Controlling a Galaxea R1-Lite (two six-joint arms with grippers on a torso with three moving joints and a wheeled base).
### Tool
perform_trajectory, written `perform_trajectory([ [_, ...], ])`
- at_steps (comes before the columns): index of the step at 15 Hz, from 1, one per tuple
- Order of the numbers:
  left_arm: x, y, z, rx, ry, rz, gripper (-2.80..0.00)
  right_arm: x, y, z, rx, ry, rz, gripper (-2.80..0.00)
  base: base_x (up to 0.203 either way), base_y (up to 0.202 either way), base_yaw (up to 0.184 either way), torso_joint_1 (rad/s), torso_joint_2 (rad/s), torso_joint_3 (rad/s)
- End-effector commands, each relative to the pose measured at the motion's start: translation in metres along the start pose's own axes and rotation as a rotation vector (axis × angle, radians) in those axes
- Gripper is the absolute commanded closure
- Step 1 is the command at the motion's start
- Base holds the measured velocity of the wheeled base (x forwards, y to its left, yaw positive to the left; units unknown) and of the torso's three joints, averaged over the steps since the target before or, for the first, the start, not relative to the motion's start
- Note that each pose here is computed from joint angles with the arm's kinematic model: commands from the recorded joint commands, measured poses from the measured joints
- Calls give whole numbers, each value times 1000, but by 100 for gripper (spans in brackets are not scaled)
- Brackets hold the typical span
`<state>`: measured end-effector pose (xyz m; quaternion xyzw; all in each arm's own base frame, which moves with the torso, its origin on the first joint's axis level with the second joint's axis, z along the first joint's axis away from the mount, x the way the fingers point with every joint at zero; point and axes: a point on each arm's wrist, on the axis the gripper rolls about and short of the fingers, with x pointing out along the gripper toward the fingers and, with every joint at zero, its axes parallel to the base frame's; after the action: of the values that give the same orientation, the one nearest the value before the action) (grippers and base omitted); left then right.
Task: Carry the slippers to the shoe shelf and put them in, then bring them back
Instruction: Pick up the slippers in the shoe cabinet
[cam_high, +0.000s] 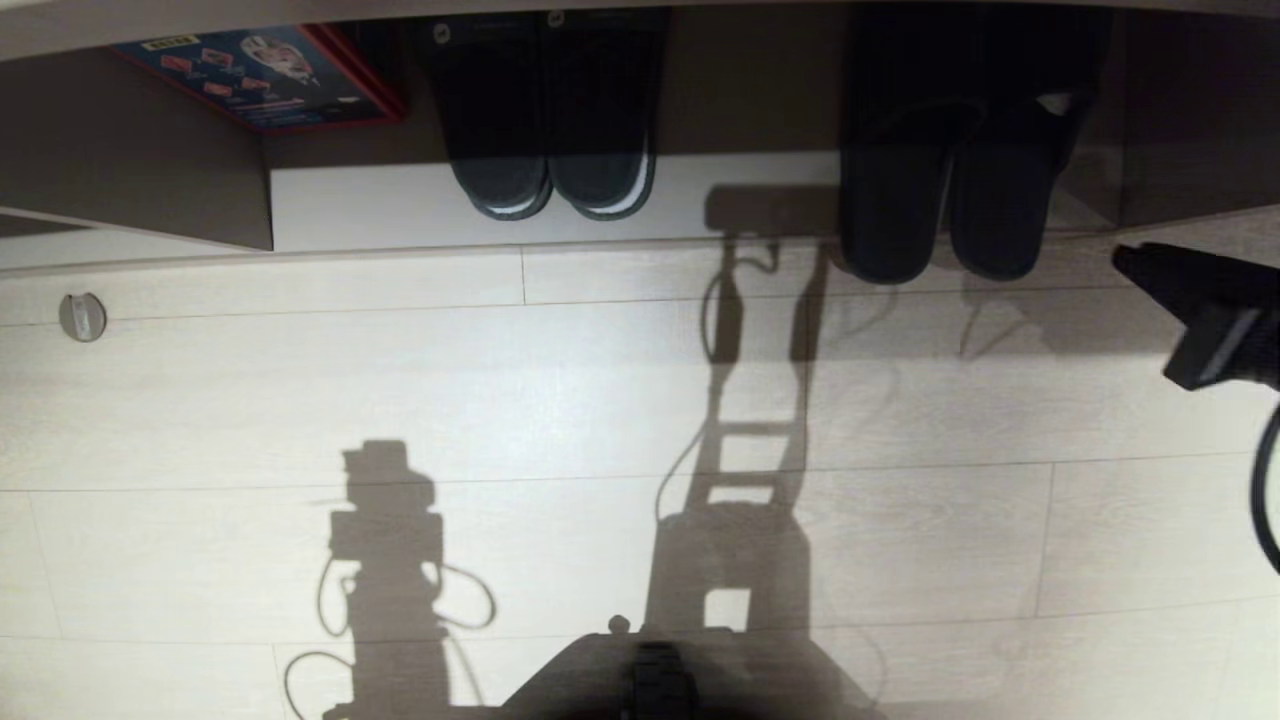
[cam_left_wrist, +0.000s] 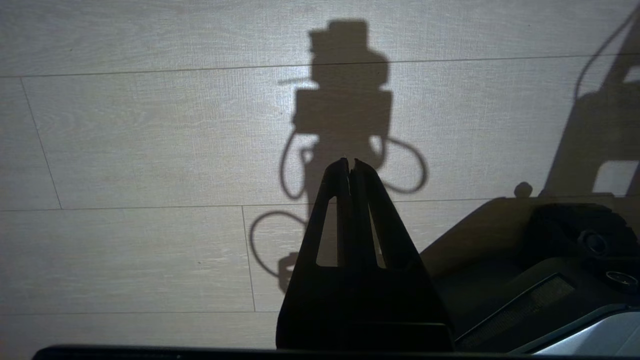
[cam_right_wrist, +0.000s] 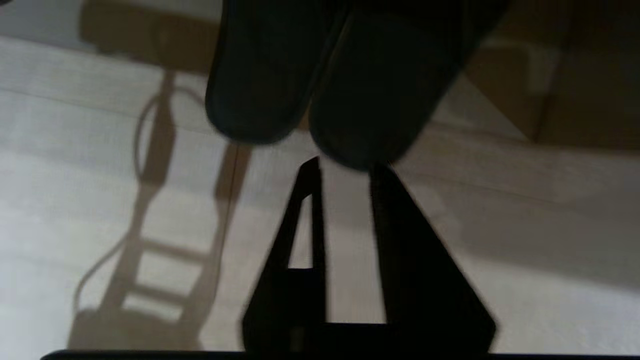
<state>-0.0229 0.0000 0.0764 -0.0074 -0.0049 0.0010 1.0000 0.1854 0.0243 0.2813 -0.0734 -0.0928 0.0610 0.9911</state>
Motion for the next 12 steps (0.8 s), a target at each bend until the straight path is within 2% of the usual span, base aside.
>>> perform_trajectory([
  [1, 0, 0, 0, 0, 1, 1, 0, 49, 14, -18, -11, -52, 4, -280, 0, 0, 0, 0, 0, 0],
  [5, 0, 0, 0, 0, 1, 1, 0, 90, 21, -24, -26, -133, -75, -280, 0, 0, 0, 0, 0, 0],
  [12, 0, 0, 0, 0, 1, 1, 0, 130, 24, -28, -20, -201, -98, -280, 0, 0, 0, 0, 0, 0],
])
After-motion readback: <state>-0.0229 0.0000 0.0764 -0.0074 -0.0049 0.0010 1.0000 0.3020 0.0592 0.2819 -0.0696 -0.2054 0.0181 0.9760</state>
